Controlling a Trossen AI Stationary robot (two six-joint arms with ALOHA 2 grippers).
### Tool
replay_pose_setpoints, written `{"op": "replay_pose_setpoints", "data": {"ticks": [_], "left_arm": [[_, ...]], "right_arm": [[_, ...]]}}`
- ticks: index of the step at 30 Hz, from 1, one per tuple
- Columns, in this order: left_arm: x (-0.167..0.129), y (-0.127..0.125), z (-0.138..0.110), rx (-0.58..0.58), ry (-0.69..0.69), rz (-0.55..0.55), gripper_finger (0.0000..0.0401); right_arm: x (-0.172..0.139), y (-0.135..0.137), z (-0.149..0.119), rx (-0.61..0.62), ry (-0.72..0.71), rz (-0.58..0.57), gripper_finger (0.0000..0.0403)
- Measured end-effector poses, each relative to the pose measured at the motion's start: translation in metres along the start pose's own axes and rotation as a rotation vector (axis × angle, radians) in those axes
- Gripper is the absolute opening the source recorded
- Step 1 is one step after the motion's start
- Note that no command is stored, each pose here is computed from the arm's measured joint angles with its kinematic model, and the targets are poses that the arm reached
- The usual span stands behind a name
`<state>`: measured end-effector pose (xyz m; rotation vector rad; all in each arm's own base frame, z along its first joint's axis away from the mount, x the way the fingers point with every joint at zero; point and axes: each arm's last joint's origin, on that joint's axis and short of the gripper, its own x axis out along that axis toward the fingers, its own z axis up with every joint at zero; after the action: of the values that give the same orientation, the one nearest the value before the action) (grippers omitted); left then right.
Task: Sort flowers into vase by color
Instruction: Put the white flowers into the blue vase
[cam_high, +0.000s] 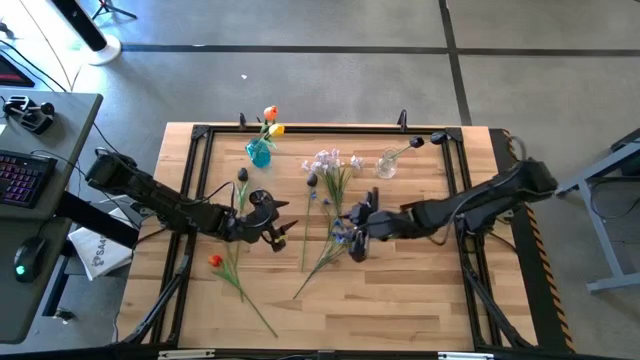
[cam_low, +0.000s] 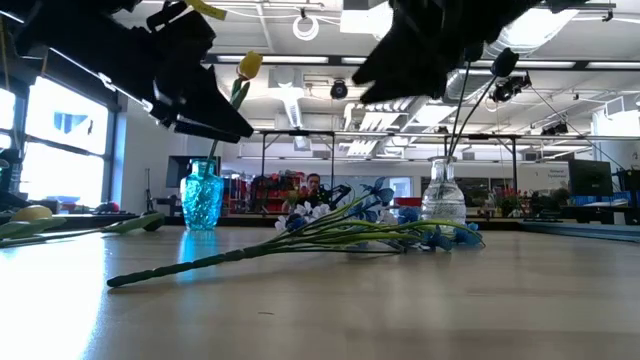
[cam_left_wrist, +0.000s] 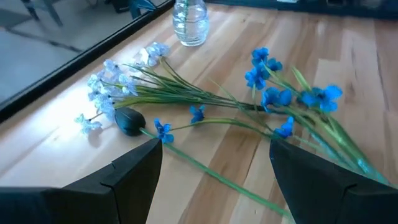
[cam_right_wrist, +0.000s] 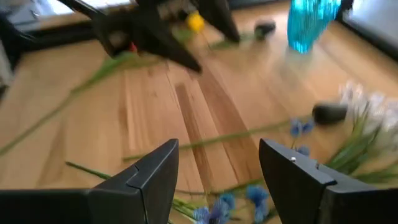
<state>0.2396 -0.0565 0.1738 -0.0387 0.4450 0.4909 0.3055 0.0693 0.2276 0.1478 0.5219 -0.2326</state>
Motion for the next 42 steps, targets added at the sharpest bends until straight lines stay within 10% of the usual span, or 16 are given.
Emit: {"op": "replay_pose_setpoints", "data": {"ticks": [16,42], "left_arm": [[0.013,0.017,0.010,-0.172,0.153,0.041,0.0284],[0.016,0.021,0.012,-0.147,0.131,0.077,0.0284]], "right_arm": [[0.071,-0.042,-0.035,0.367,0.078,-0.273,0.0220],[0.107,-0.093,-0.059,0.430,0.170,-0.422,0.0220]]}}
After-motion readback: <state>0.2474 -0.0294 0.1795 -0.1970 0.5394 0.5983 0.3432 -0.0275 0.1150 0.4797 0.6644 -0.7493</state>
